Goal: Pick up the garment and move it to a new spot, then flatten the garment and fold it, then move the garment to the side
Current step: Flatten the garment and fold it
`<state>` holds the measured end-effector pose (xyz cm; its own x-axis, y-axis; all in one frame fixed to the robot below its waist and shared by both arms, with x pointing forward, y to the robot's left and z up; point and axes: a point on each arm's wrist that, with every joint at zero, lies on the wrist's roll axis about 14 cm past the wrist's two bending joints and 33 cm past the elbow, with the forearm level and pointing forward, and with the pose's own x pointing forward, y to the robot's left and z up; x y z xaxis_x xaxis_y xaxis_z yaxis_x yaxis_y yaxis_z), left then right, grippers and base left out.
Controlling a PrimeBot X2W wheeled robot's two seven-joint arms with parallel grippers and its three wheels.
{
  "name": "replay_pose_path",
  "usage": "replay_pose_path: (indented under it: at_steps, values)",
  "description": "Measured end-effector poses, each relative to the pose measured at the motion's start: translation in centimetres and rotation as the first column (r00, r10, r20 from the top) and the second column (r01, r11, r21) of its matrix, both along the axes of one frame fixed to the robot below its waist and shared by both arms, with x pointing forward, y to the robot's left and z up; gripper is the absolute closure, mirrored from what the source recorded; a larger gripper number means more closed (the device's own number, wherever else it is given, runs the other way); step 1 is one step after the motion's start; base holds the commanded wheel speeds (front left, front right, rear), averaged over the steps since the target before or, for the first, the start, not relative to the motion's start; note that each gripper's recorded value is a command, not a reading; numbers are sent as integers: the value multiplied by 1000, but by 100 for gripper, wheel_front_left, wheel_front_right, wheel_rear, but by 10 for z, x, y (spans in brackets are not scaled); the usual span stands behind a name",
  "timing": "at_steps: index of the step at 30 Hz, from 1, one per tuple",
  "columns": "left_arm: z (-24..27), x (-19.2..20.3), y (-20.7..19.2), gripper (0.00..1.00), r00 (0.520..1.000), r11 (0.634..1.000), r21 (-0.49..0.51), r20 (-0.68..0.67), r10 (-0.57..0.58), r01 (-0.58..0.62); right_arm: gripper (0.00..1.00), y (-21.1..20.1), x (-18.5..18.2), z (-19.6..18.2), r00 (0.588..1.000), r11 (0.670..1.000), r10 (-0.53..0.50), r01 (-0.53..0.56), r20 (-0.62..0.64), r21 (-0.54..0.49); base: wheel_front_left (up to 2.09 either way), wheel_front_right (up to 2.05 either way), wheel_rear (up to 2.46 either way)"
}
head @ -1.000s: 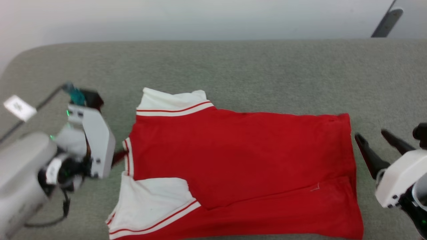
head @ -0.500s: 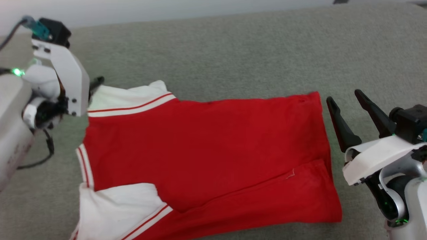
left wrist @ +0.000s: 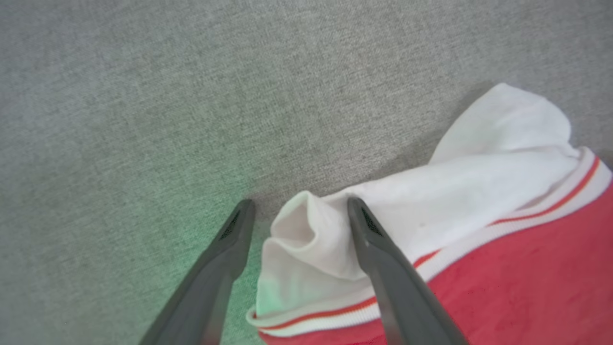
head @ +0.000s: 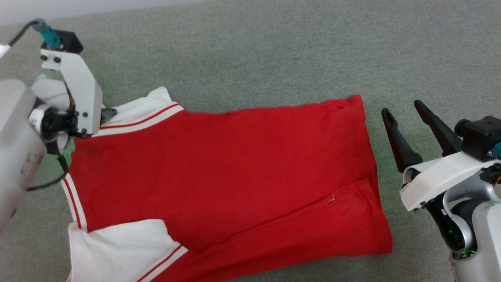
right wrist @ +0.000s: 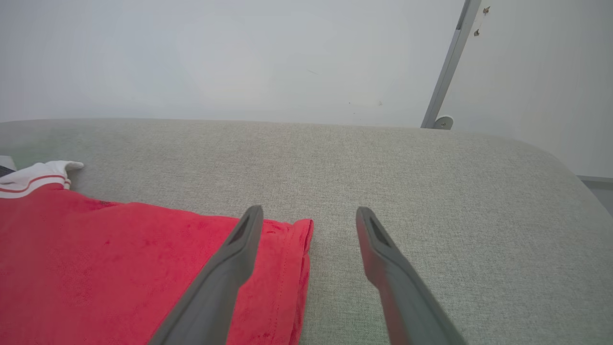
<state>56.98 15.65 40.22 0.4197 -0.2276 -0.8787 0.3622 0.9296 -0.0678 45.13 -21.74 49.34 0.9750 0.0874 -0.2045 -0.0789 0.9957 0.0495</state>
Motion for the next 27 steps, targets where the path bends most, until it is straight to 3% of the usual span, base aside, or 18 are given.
replay_pose_path:
  at_steps: [7, 8, 9, 10, 19, 27]
  values:
    - [-6, -6, 4, 0, 997, 999, 30, -78, 17, -15, 0, 2, 2, -4, 1000, 1000, 3, -3, -25, 3, 0, 0, 0]
    - [-7, -6, 4, 30, 996, 999, 27, -89, 23, -21, 0, 2, 2, -6, 999, 1000, 3, -3, -35, 3, 0, 0, 0]
    - [-9, -7, 4, 73, 995, 999, 28, -94, 21, -19, 0, 2, 2, -7, 999, 1000, 5, -5, -45, 2, 0, 0, 0]
    - [-9, -7, 3, 100, 995, 999, 29, -97, 20, -17, 0, 3, 2, -8, 999, 1000, 6, -6, -52, 2, 0, 0, 0]
    - [-11, -5, -2, 100, 996, 1000, 16, -93, 6, -4, 0, 6, 15, -25, 978, 1000, 27, -26, -206, 7, 0, 0, 0]
    - [-10, -2, -3, 100, 997, 1000, -2, -71, 2, -2, 0, 3, 37, -55, 910, 999, 35, -39, -414, 0, 0, 0, 0]
